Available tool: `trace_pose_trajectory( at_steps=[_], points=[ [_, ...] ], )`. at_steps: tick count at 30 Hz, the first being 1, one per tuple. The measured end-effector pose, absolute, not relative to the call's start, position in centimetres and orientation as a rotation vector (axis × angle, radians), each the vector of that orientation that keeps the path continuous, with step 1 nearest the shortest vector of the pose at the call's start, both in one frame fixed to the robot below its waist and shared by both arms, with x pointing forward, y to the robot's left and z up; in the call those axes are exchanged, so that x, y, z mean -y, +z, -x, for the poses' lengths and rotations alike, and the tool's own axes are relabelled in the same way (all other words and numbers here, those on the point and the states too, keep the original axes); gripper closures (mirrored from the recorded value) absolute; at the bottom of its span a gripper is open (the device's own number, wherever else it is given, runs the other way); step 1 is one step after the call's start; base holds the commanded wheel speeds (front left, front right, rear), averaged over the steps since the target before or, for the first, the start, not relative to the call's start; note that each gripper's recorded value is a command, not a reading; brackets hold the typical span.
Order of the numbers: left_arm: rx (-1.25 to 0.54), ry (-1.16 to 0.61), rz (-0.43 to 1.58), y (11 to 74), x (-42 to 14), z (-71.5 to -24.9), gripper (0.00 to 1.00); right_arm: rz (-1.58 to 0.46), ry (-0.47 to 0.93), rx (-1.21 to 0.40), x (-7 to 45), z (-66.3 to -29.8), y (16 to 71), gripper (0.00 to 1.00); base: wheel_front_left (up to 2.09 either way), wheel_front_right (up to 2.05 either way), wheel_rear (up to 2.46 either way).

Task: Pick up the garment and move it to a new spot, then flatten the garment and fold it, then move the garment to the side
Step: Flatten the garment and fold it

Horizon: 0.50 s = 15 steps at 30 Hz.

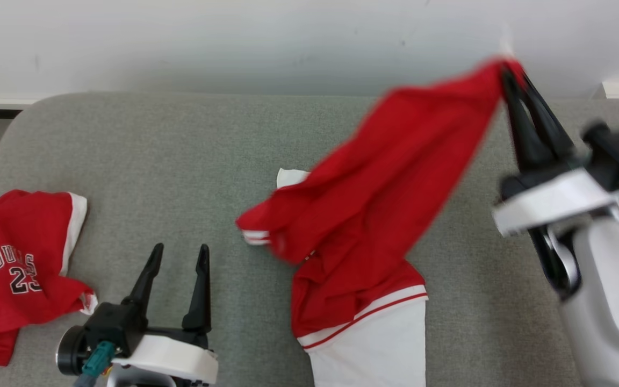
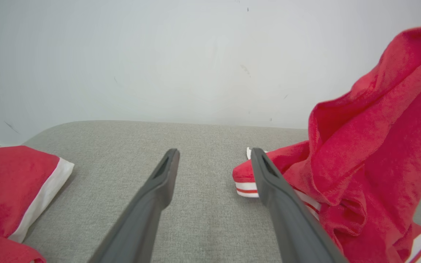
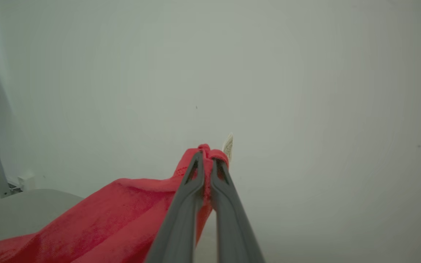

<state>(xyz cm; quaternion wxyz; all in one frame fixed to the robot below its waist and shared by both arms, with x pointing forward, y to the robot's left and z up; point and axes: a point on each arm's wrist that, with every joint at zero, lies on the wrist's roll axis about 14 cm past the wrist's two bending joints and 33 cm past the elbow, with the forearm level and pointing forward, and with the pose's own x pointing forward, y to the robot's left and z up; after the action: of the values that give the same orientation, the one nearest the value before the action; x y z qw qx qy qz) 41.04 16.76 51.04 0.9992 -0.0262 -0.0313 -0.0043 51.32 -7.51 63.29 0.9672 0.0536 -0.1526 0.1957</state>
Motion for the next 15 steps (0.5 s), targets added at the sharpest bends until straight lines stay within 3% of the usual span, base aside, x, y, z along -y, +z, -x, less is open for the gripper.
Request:
trace_pose_trajectory(
  at_steps=[6,12,13,14,15],
  points=[
    [0.052,-0.021,0.058,50.5,-16.3,-41.3,0.00,-0.162,0.083,-0.010,18.2,-48.9,50.0,1.00,0.00,0.00,0.00],
    [0.045,-0.024,0.057,50.3,-16.4,-41.2,0.00,-0.224,-0.186,-0.170,26.1,-43.7,42.9,1.00,0.00,0.00,0.00],
    [0.046,-0.022,0.056,50.3,-16.5,-41.2,0.00,-0.232,-0.206,-0.186,26.6,-43.1,42.3,0.90,0.00,0.00,0.00],
    [0.047,-0.022,0.054,50.4,-16.6,-41.2,0.00,-0.233,-0.217,-0.195,26.8,-42.6,41.9,0.57,0.00,0.00,0.00],
    [0.049,-0.021,0.053,50.4,-16.6,-41.2,0.00,-0.236,-0.225,-0.201,26.9,-42.2,41.6,0.00,0.00,0.00,0.00]
  ],
)
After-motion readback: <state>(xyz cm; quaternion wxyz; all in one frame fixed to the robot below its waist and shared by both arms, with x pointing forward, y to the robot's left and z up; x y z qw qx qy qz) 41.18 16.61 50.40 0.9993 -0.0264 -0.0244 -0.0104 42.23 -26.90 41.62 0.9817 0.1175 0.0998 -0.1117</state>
